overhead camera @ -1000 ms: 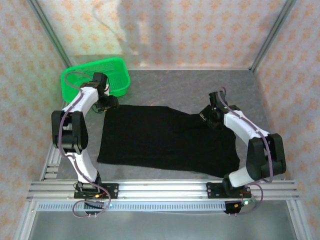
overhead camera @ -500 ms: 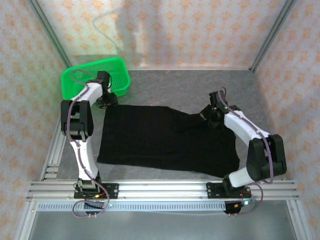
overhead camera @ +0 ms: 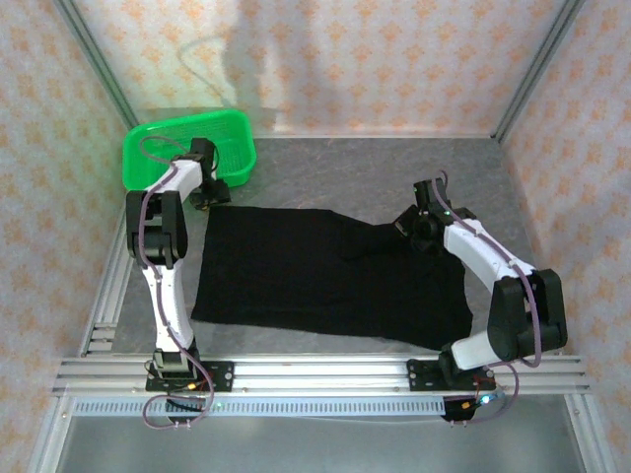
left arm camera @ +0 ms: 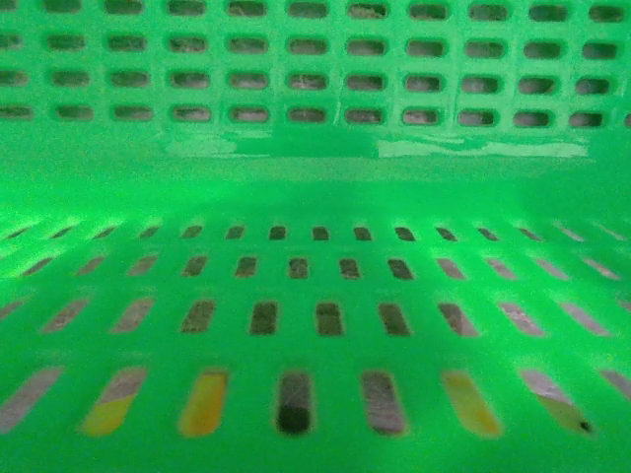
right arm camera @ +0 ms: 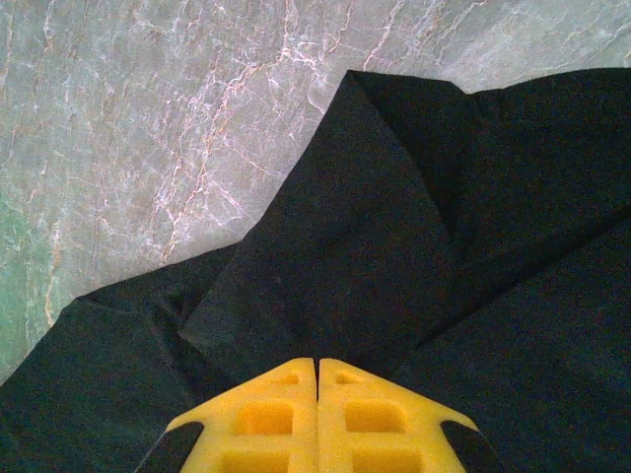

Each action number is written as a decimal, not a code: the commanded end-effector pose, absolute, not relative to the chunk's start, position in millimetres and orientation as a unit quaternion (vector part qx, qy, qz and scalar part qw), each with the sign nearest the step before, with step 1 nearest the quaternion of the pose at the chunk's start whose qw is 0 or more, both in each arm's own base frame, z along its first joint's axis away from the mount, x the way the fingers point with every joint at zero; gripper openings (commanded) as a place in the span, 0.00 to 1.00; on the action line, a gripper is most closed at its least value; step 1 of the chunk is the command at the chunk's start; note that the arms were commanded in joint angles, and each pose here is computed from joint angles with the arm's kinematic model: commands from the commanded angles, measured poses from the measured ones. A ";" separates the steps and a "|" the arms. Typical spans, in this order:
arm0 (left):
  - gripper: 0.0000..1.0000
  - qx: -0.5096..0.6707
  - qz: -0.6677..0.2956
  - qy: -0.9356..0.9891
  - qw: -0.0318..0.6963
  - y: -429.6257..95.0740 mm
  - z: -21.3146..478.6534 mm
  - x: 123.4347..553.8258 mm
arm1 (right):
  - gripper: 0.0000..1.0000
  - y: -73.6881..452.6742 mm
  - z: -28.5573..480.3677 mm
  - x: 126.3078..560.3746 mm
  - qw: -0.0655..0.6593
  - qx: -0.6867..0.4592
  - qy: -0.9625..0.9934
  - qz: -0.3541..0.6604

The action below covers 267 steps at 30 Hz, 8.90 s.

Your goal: Fold and stack the t-shirts

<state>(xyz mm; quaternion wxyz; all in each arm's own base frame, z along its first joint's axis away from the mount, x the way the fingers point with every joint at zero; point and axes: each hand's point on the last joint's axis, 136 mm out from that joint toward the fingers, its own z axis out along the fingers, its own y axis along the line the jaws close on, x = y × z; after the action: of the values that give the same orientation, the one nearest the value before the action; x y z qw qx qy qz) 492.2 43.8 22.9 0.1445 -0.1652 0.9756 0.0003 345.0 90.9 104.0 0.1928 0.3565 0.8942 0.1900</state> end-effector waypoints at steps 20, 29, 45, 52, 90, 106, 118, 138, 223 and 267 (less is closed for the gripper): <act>0.00 -0.142 -0.050 0.986 0.067 20.2 6.0 447.4 | 0.00 89.5 116.8 365.6 0.214 0.350 0.894 0.179; 0.00 -0.127 -0.058 0.984 0.115 18.3 61.9 450.4 | 0.00 72.4 131.3 381.7 0.240 0.352 0.888 0.173; 0.00 -0.124 -0.051 0.971 0.197 22.1 144.8 435.4 | 0.00 46.2 183.0 418.4 0.299 0.310 0.891 0.147; 0.00 -0.122 -0.049 0.966 0.222 23.0 164.6 424.6 | 0.00 42.1 198.8 422.0 0.312 0.297 0.891 0.144; 0.34 -0.138 -0.059 0.967 0.207 19.9 137.1 425.1 | 0.00 50.7 248.8 446.3 0.372 0.244 0.876 0.186; 0.49 -0.157 0.000 0.970 0.184 33.5 48.5 467.5 | 0.00 49.0 235.1 432.0 0.355 0.258 0.879 0.186; 0.53 -0.157 0.005 0.972 0.173 39.5 28.4 484.6 | 0.00 44.8 224.4 420.5 0.348 0.268 0.882 0.174; 0.32 -0.130 0.027 0.989 0.058 31.1 -17.3 451.5 | 0.00 46.9 229.4 427.4 0.350 0.265 0.880 0.180; 0.00 -0.186 0.093 0.975 0.075 69.4 30.9 329.1 | 0.00 5.6 74.6 119.9 0.126 0.506 0.850 0.076; 0.11 -0.203 0.138 0.967 0.067 82.8 17.7 317.8 | 0.01 -17.2 65.8 158.1 0.157 0.467 0.870 -0.002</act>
<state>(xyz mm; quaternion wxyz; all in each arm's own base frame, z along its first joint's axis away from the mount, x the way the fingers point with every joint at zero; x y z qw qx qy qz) 327.3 68.6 18.3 0.0736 -0.1814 0.9751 0.1043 174.8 -9.2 78.1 0.1712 0.4473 0.8775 0.0235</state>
